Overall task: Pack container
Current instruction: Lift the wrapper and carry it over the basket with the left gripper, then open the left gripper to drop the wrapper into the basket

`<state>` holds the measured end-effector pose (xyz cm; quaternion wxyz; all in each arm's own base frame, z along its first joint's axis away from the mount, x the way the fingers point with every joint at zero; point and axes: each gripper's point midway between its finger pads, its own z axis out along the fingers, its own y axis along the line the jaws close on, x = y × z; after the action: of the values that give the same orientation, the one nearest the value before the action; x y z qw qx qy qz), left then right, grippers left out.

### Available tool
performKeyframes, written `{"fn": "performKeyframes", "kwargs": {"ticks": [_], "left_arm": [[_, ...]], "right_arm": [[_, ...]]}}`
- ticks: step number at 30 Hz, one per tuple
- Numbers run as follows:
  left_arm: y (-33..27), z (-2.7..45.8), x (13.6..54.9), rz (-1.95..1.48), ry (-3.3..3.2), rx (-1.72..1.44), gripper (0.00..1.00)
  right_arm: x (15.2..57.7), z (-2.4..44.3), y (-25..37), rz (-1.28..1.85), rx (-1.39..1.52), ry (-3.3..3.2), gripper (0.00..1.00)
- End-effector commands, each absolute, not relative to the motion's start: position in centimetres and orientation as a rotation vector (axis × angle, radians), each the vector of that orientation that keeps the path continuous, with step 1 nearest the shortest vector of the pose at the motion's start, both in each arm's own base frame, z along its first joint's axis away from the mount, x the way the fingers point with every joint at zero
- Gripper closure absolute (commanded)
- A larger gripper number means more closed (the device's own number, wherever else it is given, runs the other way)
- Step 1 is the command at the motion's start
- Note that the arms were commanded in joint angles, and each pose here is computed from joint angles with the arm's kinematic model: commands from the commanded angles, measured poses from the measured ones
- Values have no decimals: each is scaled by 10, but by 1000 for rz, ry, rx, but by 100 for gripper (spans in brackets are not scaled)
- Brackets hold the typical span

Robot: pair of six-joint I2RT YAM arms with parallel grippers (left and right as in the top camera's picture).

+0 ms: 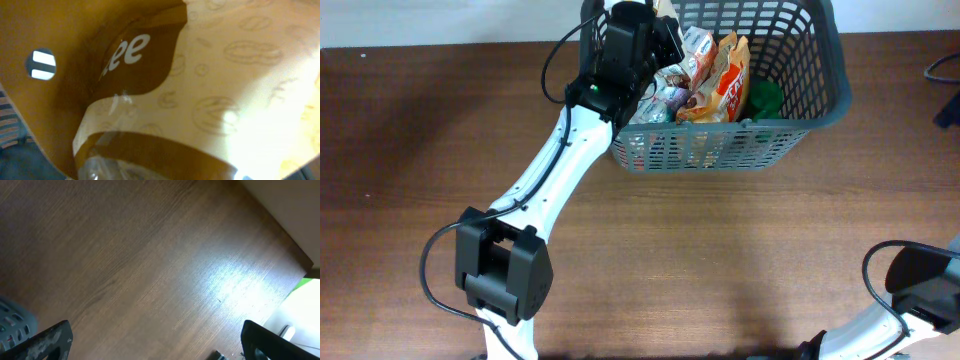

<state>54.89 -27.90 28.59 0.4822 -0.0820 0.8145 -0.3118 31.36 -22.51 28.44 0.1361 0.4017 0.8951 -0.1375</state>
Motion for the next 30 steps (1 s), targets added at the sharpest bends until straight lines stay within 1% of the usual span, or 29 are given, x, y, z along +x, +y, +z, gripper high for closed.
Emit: {"fn": "performKeyframes", "kwargs": {"ticks": [1, 2, 3, 5, 6, 7, 9, 10, 12, 16, 19, 25, 30], "left_arm": [[-280, 298, 548, -763, 1967, -167, 91], [-280, 296, 548, -759, 1973, -167, 83], [-280, 295, 547, -750, 1979, -156, 72], [-280, 294, 547, -732, 1981, -131, 37], [-280, 294, 547, -729, 1981, -127, 27], [-280, 294, 547, -729, 1981, -128, 19], [-279, 295, 548, -729, 1975, -129, 6], [-277, 298, 549, -729, 1970, -132, 2], [-273, 305, 552, -720, 1953, -122, 0], [-253, 354, 554, -674, 1878, -70, 1], [-241, 390, 545, -637, 1838, -26, 1], [-220, 454, 502, -555, 1780, 79, 1], [-192, 489, 459, -466, 1760, 113, 1]], "right_arm": [[311, 284, -228, -419, 1187, 2582, 1], [311, 284, -229, -419, 1188, 2581, 1], [311, 284, -229, -419, 1188, 2581, 1], [311, 284, -228, -419, 1188, 2582, 1], [311, 284, -228, -419, 1187, 2582, 1], [311, 284, -228, -419, 1187, 2582, 1], [311, 284, -228, -419, 1187, 2582, 1], [311, 284, -229, -419, 1188, 2581, 1], [311, 284, -229, -419, 1188, 2581, 1], [311, 284, -228, -419, 1187, 2582, 1], [311, 284, -228, -419, 1187, 2582, 1], [311, 284, -228, -419, 1188, 2581, 1], [311, 284, -228, -419, 1187, 2582, 1]]}}
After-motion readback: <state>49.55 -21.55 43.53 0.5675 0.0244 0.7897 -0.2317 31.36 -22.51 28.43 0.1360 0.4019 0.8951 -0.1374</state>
